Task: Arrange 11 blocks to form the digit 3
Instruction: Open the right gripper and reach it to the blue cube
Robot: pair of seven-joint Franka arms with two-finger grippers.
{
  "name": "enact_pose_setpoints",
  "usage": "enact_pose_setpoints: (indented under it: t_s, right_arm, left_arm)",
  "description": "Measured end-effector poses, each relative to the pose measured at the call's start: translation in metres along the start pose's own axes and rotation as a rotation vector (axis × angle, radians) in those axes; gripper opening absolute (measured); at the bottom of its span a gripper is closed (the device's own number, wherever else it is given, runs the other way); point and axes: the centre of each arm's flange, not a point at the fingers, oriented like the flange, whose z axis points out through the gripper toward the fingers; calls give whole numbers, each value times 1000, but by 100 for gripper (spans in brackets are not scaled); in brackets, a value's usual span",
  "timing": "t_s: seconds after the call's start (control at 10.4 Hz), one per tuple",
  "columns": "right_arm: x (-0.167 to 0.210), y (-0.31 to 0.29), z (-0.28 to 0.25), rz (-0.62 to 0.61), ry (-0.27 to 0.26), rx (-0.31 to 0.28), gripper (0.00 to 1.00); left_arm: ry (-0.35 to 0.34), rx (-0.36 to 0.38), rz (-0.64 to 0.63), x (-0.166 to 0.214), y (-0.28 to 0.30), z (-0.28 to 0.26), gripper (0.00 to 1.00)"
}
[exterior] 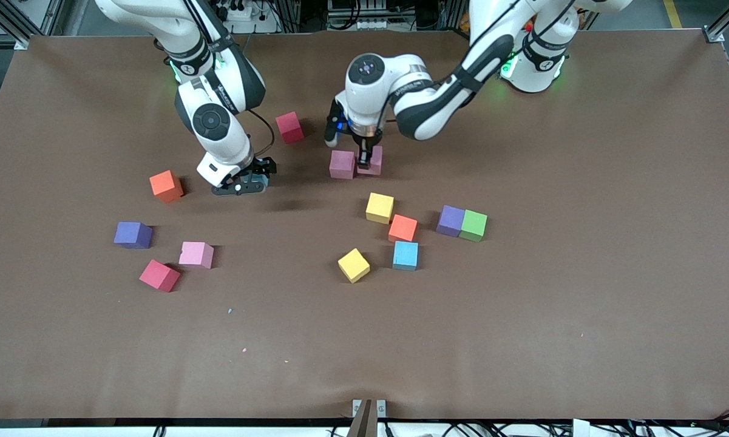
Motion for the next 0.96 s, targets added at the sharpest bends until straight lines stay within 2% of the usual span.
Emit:
enact_pose_setpoints:
  t_s: [0.19, 0.48, 0.87, 0.96]
  right_arm:
    - [-7, 3, 11, -6, 22, 9, 100]
    - [-16, 7, 23, -7, 55, 22, 100]
    - [-24, 11, 36, -6, 46, 18, 100]
    - [-25, 11, 38, -6, 43, 17, 86]
  left_arm:
    - [13, 20, 49, 3, 4, 18, 54]
    - [19, -1, 32, -4, -2, 35, 54]
    - [17, -14, -23, -4, 0, 42, 54]
    - [18, -18, -42, -3, 0, 44, 54]
